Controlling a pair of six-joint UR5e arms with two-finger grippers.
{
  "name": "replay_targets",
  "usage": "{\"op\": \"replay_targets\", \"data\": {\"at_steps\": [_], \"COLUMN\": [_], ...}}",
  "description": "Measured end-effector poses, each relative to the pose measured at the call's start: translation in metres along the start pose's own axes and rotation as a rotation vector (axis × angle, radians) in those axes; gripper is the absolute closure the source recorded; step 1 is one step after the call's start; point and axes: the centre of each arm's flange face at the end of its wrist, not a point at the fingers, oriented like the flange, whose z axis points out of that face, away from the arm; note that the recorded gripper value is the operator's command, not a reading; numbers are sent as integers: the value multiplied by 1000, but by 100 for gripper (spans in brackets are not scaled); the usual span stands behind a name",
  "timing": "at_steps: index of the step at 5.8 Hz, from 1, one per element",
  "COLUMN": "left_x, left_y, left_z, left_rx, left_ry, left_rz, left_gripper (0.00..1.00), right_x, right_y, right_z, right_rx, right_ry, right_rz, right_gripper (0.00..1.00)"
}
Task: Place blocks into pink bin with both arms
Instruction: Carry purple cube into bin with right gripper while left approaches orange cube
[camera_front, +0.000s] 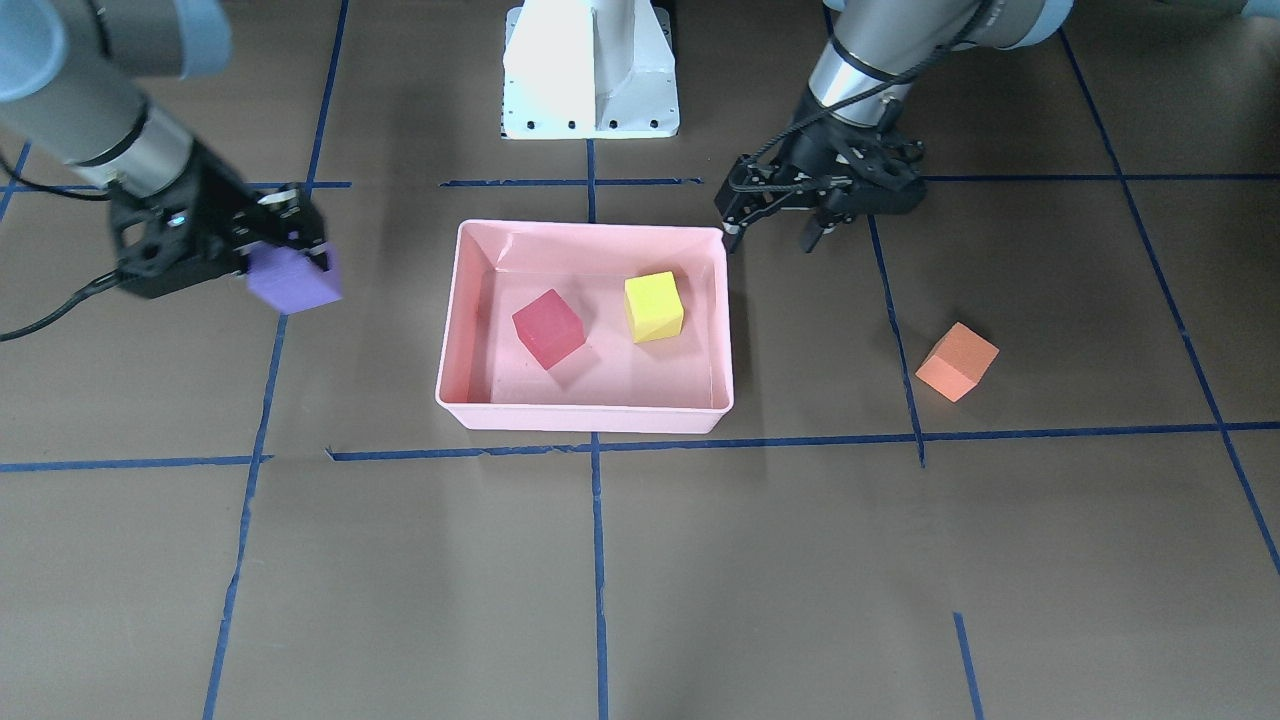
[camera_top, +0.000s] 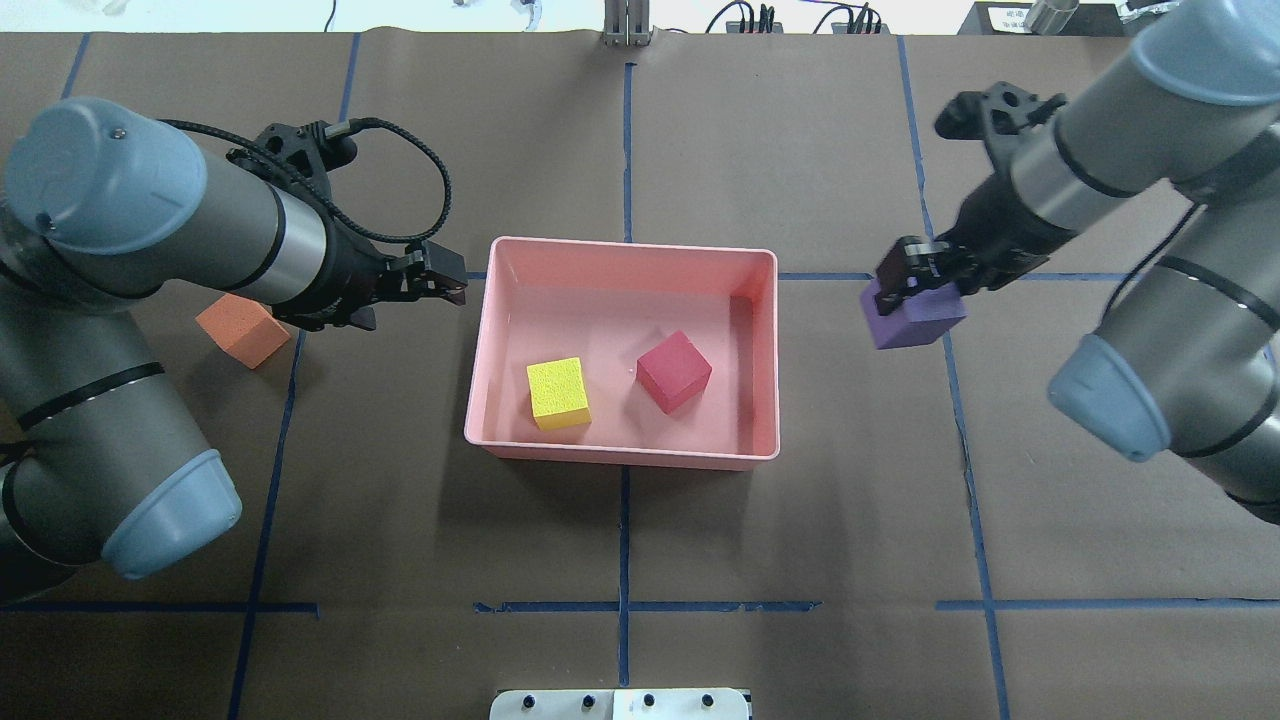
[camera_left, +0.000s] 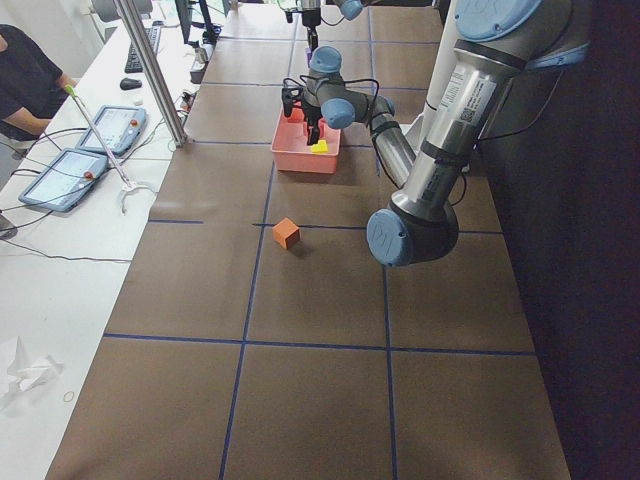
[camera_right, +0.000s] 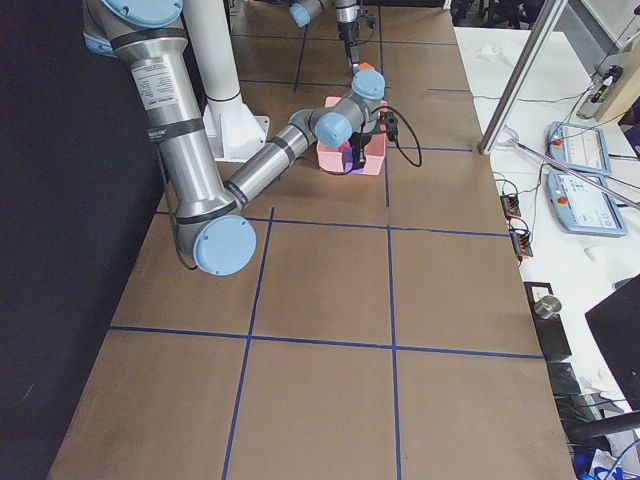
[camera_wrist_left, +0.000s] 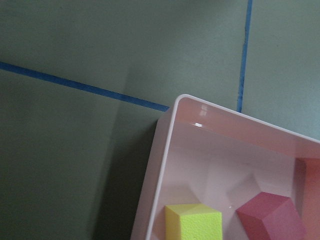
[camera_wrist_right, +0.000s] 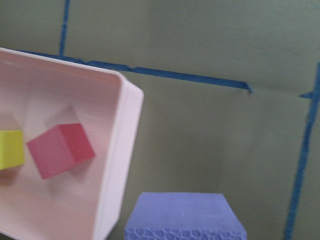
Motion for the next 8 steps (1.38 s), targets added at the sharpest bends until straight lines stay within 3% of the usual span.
{"op": "replay_targets", "data": {"at_steps": [2,3,5,6,7,8], "left_x": [-27,-33,-50,-67,-87,-103], "left_y": [-13,-22,-43,-53,-61,-69], "left_z": [2,0,4,13,22,34], "left_rx": [9,20,35,31,22,10], "left_ry": [-38,-49,-90,-124,-161,-193], "left_rz": [45,74,135,179,211,231], "left_gripper": [0,0,0,0,0,0], "right_x": [-106,-126,-136,-138,-140,-140], "right_y": [31,46,57,56,54,53], "right_z": [45,73,111,121,127,129], "right_rx": [41,56,38,33,36,43], "right_ry": [38,72,120,134,144,152], "right_rz": [110,121,131,138,143,146], "right_gripper": [100,99,95,60,1,0]}}
